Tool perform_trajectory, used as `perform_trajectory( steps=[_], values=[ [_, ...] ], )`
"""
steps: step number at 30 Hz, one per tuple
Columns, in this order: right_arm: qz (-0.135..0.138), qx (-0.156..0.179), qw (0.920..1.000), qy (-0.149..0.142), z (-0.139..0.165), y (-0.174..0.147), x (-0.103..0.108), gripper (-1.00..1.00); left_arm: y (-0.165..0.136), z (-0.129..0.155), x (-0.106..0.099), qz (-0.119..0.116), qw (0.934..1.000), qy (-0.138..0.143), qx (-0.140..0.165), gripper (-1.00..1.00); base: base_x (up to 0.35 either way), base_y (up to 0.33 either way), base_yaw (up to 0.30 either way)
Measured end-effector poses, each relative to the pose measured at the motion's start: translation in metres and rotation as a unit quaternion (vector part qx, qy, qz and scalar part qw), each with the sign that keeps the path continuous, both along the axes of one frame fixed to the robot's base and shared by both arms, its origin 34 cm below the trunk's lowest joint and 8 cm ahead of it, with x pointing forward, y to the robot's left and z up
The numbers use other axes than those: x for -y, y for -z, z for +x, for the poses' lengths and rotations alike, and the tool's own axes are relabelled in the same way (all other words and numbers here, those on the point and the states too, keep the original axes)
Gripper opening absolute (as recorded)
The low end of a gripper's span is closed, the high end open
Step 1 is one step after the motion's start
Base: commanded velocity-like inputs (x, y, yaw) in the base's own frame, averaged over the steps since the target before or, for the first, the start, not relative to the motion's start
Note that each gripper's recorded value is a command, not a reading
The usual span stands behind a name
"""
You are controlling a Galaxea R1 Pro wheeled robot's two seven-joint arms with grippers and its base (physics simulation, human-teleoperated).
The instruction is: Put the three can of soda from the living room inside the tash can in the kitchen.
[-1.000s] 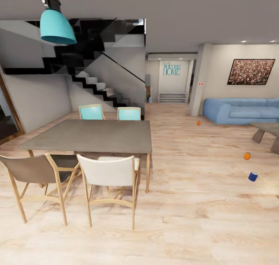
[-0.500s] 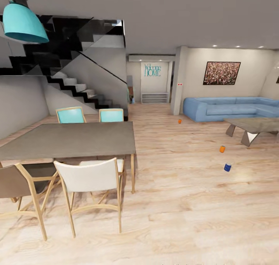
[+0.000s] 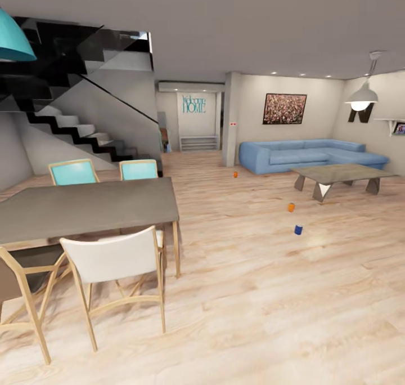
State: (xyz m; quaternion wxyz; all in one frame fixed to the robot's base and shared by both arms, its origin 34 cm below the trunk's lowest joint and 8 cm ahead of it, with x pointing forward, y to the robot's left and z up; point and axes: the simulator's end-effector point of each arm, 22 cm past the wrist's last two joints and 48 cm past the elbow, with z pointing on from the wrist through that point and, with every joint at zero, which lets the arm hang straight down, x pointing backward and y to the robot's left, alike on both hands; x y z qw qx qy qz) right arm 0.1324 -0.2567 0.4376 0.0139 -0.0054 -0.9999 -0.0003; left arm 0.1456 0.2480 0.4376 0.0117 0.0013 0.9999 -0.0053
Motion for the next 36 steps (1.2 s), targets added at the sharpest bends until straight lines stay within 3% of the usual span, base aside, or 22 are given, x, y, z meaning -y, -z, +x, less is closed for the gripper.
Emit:
perform_trajectory(
  steps=[7,15,36],
  values=[
    [0.006,0.002,1.0,0.0,0.002,0.0,-0.002,1.0,0.0,0.002,0.001,-0.001,1.0,0.002,0.003,1.0,-0.27,0.22,-0.3],
    [0.037,0.005,0.9993,-0.005,0.004,-0.001,-0.016,1.0,0.0,0.004,0.001,-0.001,1.0,0.004,0.005,1.0,-0.271,0.225,-0.3],
    [0.045,0.014,0.9989,-0.005,0.011,-0.001,-0.02,1.0,0.0,0.01,0.001,-0.001,0.9999,0.006,0.013,1.0,-0.254,0.254,-0.297]
  ],
)
